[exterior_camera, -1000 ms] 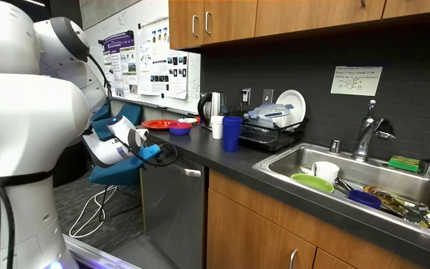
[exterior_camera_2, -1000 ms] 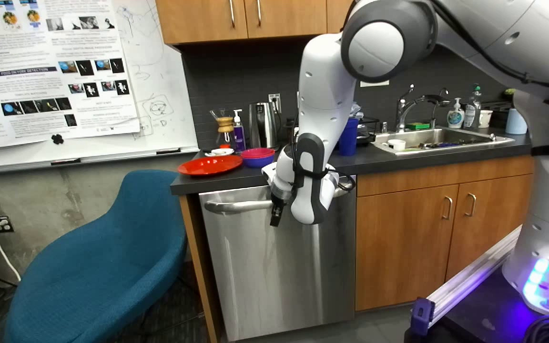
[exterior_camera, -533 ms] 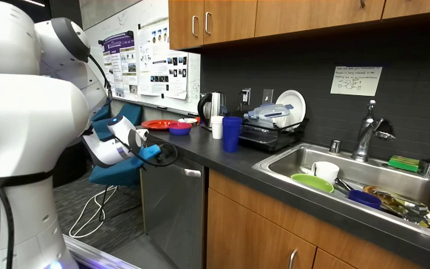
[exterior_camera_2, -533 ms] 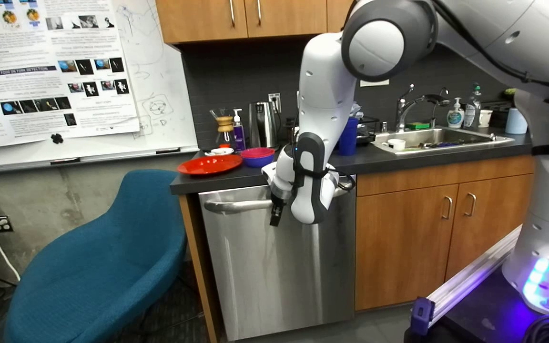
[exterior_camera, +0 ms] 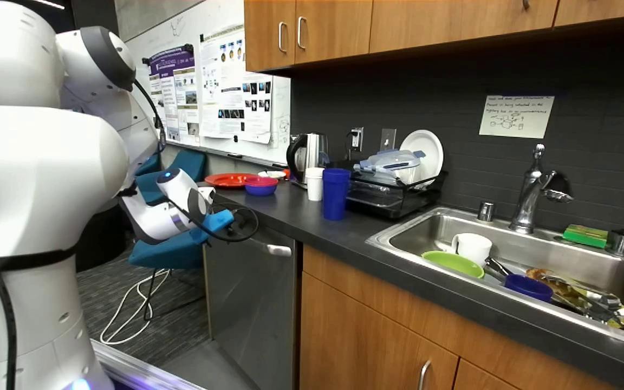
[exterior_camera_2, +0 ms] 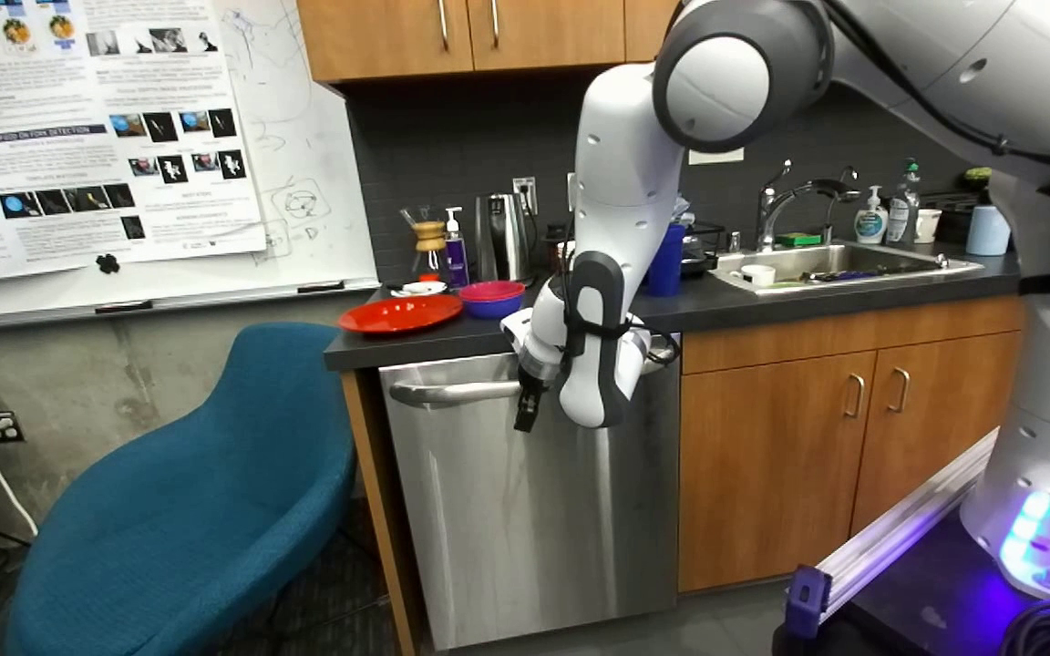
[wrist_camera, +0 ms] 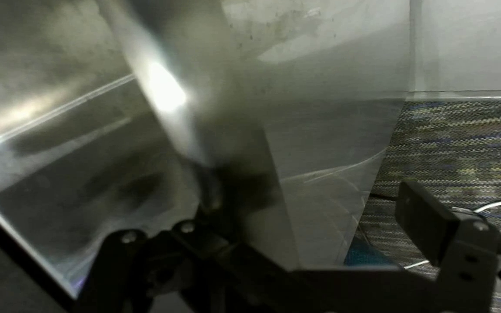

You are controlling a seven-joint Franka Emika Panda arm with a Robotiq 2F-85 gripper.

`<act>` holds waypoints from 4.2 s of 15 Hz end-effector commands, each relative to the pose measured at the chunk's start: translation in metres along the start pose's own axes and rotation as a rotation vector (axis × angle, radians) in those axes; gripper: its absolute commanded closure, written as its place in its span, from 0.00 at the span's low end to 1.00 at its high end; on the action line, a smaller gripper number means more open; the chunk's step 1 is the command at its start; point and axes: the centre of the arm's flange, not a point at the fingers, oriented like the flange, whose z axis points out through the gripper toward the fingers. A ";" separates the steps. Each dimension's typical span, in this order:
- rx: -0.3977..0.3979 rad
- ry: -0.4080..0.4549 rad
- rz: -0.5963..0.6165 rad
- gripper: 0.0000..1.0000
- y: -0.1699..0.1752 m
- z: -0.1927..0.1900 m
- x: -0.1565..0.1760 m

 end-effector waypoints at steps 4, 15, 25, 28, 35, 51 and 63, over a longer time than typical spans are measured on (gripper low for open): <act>0.005 0.010 0.001 0.00 0.002 0.002 0.001; 0.006 0.013 0.005 0.00 0.002 0.002 0.002; 0.028 -0.028 0.011 0.00 -0.007 0.013 -0.013; 0.042 -0.047 0.027 0.00 -0.010 0.018 -0.023; 0.081 -0.046 0.105 0.00 -0.020 0.016 -0.046; -0.034 -0.023 -0.227 0.00 -0.041 -0.015 -0.032; -0.017 -0.085 -0.257 0.00 -0.057 -0.011 -0.062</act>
